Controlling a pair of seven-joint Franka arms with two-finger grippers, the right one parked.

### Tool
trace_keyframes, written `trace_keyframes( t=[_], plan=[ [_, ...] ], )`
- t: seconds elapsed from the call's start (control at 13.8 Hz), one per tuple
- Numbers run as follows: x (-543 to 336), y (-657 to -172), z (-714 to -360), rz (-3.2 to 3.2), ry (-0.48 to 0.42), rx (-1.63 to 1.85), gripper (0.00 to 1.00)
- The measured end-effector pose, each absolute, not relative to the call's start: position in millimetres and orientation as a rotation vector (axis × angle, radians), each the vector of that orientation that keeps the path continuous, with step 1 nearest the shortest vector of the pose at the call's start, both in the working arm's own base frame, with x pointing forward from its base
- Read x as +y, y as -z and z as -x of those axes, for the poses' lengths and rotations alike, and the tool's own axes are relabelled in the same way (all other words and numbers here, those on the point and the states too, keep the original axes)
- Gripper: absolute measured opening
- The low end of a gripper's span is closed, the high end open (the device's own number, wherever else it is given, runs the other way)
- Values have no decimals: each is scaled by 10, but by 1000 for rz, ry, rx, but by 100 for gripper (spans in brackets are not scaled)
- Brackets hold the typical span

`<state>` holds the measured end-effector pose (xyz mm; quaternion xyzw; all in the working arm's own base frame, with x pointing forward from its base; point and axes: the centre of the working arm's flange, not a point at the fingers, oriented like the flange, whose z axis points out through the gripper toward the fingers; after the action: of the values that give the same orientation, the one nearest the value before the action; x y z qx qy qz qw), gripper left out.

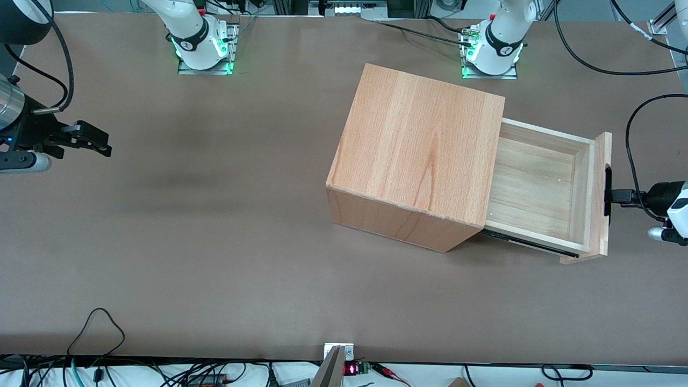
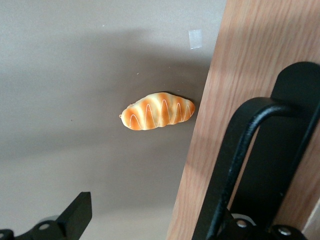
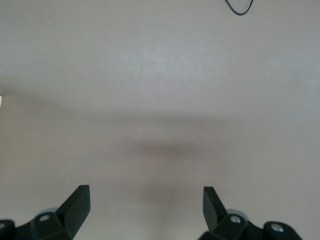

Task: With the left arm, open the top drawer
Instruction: 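Hold the drawer open with the left gripper on the handle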

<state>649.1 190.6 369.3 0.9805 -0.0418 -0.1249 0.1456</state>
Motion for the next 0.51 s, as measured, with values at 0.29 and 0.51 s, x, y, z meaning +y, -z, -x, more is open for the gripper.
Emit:
trace_keyframes(
  t=[0.29,0.51],
  plan=[
    [1903,-3699,-6495,-2824,357,-125,100],
    [1903,-3703,-6495,-2822,358,-126,100]
  ],
)
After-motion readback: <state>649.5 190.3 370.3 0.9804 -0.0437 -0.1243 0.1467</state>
